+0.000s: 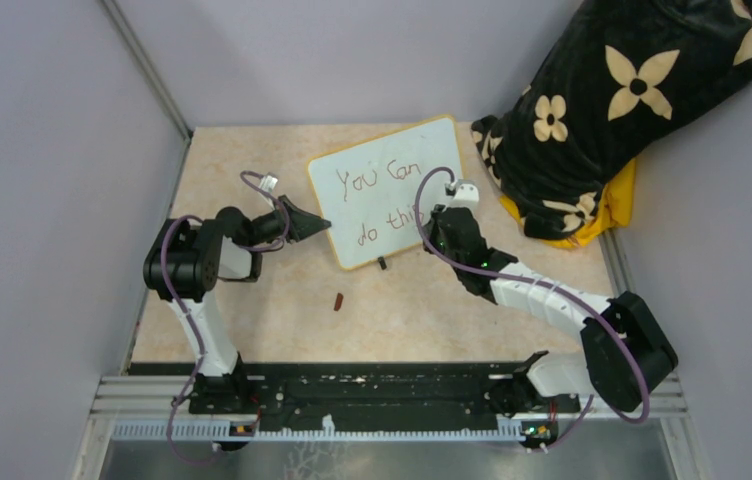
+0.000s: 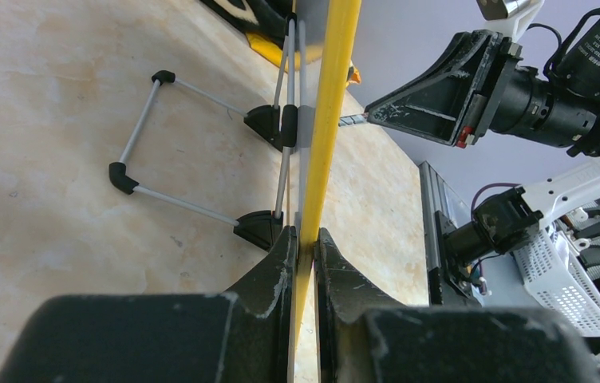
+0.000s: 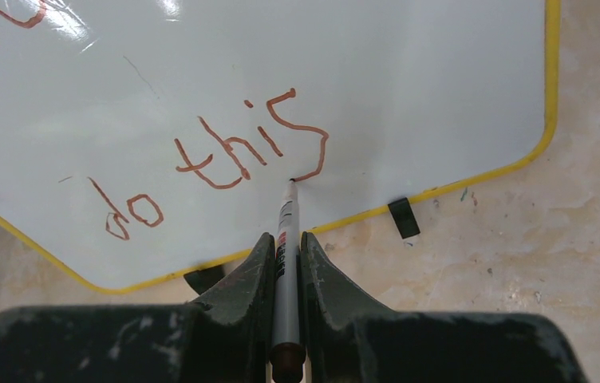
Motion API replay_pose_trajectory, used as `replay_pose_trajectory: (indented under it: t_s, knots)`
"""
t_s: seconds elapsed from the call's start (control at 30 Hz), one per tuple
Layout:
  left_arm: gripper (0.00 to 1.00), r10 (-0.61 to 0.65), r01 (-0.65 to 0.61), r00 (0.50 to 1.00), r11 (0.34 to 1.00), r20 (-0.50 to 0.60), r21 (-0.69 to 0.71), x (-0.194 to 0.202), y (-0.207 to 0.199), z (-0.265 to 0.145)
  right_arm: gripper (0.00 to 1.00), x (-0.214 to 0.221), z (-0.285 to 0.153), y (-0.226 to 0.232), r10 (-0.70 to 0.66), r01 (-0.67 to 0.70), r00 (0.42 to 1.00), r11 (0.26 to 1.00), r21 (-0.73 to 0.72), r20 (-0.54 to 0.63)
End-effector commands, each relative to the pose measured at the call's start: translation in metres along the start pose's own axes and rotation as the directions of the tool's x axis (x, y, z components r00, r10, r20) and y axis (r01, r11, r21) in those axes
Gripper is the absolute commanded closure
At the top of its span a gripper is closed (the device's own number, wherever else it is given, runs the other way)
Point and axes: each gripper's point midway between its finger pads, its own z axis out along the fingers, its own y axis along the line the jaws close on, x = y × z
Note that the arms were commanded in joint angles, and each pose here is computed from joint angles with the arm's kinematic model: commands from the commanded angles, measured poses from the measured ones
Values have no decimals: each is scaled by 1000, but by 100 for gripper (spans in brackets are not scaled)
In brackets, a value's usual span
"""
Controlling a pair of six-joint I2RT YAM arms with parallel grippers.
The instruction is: Write a sentence on the whiteboard
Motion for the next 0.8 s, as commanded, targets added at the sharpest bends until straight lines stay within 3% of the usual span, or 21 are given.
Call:
replay_pose_trajectory:
  t_s: [0.0,0.57,0.77]
  knots:
    - [100,122,-123,992,990,10,68,-1,-15,2,100,-19,-3,22,54,-49,997,994,-97,52]
    - [100,130,-130,992,989,9,64,-2,-15,2,100,-40,-65,-23,73,-75,984,997,5,161]
    - [100,131,-131,991,989,9,64,-2,-15,2,100,-32,-67,-42,196,-204,961,979,24,196]
